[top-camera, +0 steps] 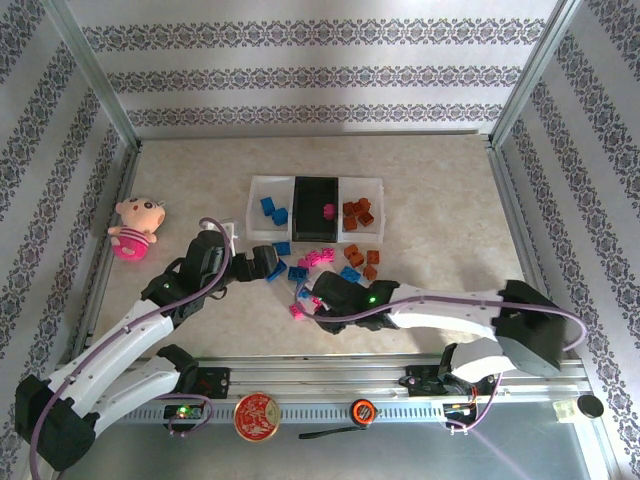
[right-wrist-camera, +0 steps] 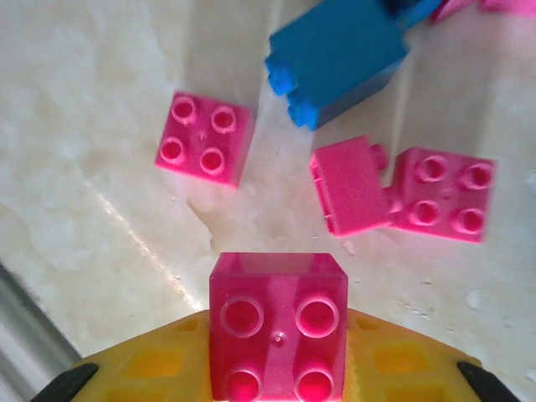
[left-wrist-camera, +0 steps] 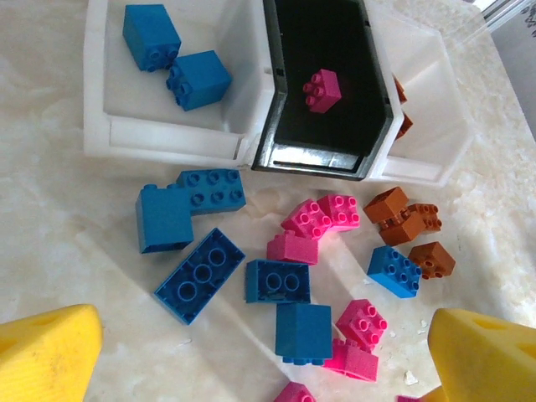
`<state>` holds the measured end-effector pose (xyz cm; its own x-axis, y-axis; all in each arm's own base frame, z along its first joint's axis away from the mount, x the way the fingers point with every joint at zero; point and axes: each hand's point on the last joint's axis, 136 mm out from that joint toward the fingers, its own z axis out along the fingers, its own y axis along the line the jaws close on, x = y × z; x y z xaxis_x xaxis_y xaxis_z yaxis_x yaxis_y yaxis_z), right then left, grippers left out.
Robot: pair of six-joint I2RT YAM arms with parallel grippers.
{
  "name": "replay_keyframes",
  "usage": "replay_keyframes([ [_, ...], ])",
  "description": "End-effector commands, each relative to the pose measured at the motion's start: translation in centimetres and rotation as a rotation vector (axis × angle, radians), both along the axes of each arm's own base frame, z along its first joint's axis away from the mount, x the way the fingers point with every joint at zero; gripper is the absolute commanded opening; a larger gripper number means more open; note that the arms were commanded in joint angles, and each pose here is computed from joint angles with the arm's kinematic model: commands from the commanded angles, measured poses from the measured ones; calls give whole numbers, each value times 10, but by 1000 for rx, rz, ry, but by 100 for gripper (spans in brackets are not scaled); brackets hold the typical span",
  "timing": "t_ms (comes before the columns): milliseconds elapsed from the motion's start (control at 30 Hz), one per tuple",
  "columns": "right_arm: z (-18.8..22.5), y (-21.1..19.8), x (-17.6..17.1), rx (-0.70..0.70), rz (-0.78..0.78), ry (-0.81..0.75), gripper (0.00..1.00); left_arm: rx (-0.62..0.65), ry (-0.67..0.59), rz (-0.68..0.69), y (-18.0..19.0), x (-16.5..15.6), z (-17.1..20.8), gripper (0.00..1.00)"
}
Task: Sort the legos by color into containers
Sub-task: Pick up the lego from the bottom-center of the table, then place the lego in the container, then pick up the lego from the middle-left of the table.
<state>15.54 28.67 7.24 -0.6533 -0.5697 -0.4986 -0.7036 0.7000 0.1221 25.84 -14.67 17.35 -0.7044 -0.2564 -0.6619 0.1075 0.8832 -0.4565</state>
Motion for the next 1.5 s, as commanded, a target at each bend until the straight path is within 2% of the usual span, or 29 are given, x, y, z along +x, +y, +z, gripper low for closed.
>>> replay_keyframes([
  [0, 27, -3, 6, 104, -12, -2, 26, 19, 15, 32, 10, -7, -8, 100],
  [167, 75, -2, 49, 256, -89, -27, 25, 15, 5, 41, 16, -13, -14, 100],
  [333, 103, 12, 104, 330, -160, -36, 25, 15, 30, 36, 16, -18, -23, 100],
  [600, 86, 22, 191, 319, -311, 32, 24, -6, 52, 21, 12, -22, -30, 100],
  [733, 72, 21, 225, 246, -390, 15, 24, -13, 58, 10, 10, -23, -31, 100],
  [833, 62, 19, 244, 191, -441, -16, 28, -13, 61, -4, 8, -24, -30, 100],
  [933, 55, 18, 261, 160, -483, -38, 37, -15, 67, -11, 7, -25, -31, 100],
  [1067, 55, 25, 272, 167, -487, -50, 62, -19, 78, -25, 5, -26, -33, 100],
  [1267, 98, 23, 259, 258, -454, -147, 78, -40, 92, -60, -3, -29, -33, 100],
  [1333, 119, 18, 248, 278, -439, -206, 98, -45, 93, -68, -5, -28, -31, 100],
  [1467, 150, 1, 224, 318, -439, -290, 98, -49, 108, -124, -15, -29, -32, 100],
])
